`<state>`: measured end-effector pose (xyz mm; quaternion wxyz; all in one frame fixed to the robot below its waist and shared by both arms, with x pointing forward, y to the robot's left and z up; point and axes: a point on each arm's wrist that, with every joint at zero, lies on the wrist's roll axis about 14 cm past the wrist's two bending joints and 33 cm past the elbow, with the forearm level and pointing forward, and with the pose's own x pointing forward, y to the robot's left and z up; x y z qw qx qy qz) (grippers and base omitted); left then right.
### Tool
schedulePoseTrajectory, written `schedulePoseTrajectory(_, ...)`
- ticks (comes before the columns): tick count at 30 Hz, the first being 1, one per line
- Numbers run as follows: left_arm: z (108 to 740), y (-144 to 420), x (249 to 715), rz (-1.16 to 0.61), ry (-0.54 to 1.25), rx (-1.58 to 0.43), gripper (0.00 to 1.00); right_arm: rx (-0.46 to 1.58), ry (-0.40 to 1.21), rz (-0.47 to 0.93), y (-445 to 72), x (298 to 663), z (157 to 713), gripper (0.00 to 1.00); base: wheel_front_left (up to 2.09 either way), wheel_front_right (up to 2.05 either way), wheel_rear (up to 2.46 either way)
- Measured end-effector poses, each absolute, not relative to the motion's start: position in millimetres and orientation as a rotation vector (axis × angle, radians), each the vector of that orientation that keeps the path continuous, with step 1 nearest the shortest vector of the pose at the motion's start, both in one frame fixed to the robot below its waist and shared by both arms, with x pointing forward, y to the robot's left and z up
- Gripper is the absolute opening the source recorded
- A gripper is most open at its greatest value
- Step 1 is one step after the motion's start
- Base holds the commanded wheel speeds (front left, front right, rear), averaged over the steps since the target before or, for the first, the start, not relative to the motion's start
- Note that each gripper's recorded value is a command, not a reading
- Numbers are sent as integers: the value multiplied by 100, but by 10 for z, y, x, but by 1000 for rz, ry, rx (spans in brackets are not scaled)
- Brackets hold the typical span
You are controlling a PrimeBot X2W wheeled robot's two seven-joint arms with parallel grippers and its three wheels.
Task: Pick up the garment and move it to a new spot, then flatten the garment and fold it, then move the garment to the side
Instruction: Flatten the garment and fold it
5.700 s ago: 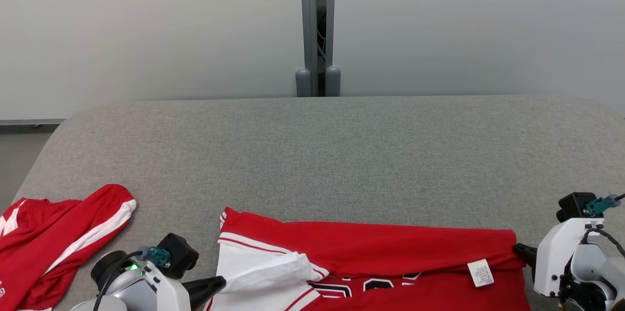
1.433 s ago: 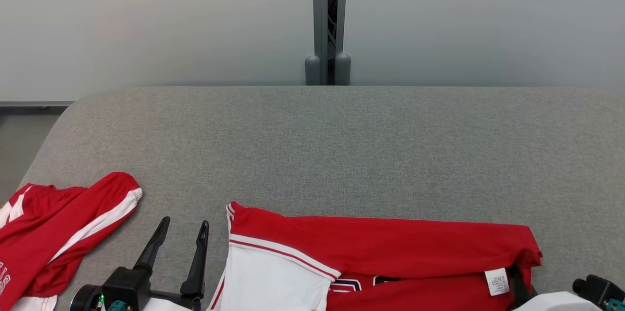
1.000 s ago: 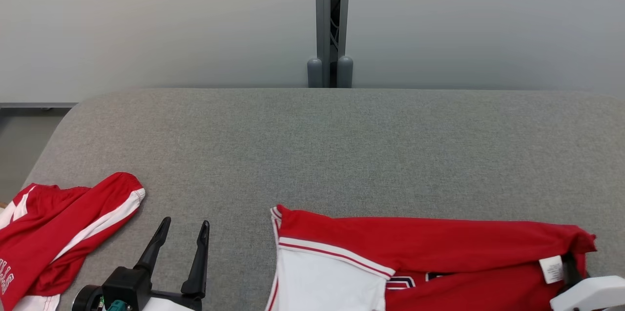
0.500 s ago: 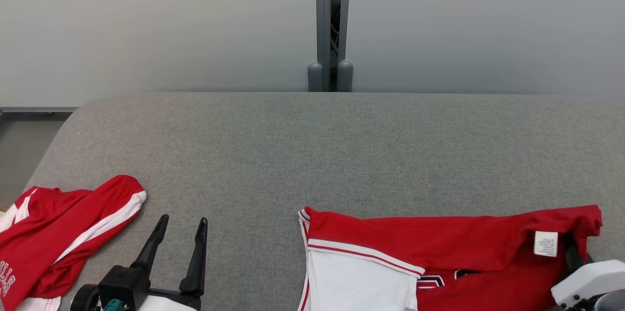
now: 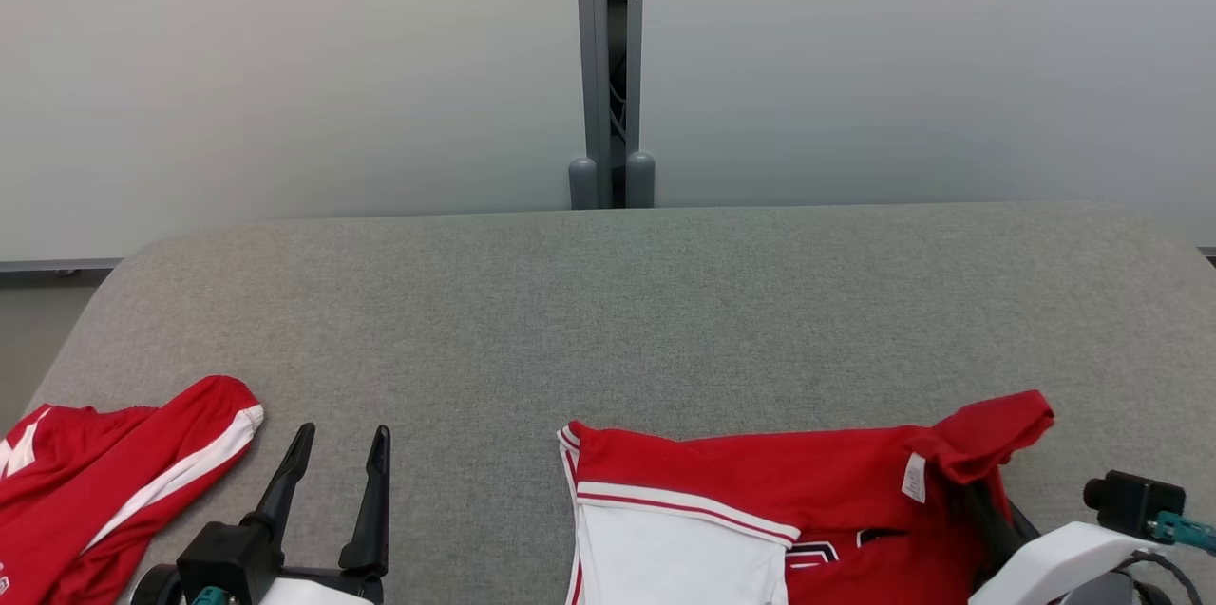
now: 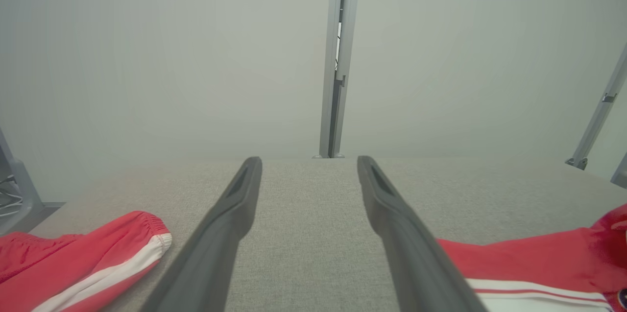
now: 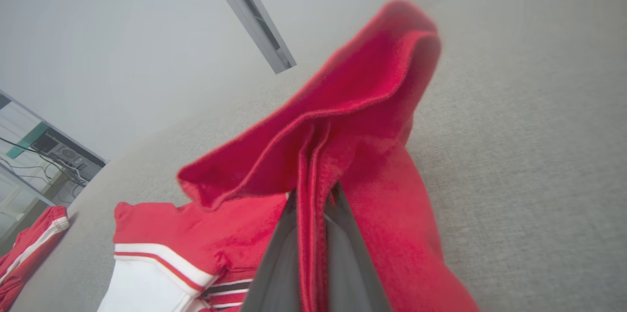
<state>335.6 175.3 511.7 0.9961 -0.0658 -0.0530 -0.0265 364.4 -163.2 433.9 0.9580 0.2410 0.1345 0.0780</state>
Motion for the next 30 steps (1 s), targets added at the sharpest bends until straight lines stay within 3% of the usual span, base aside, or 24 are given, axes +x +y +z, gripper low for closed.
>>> schedulePoseTrajectory(13, 5147, 1772, 3318, -45, -118, -151, 100, 600, 308, 433, -632, 3512, 4628, 0, 0, 0, 0)
schedulePoseTrajectory(30, 5065, 2219, 3062, 111, -114, -177, 100, 724, 472, 633, 486, 3426, 4646, 0, 0, 0, 0)
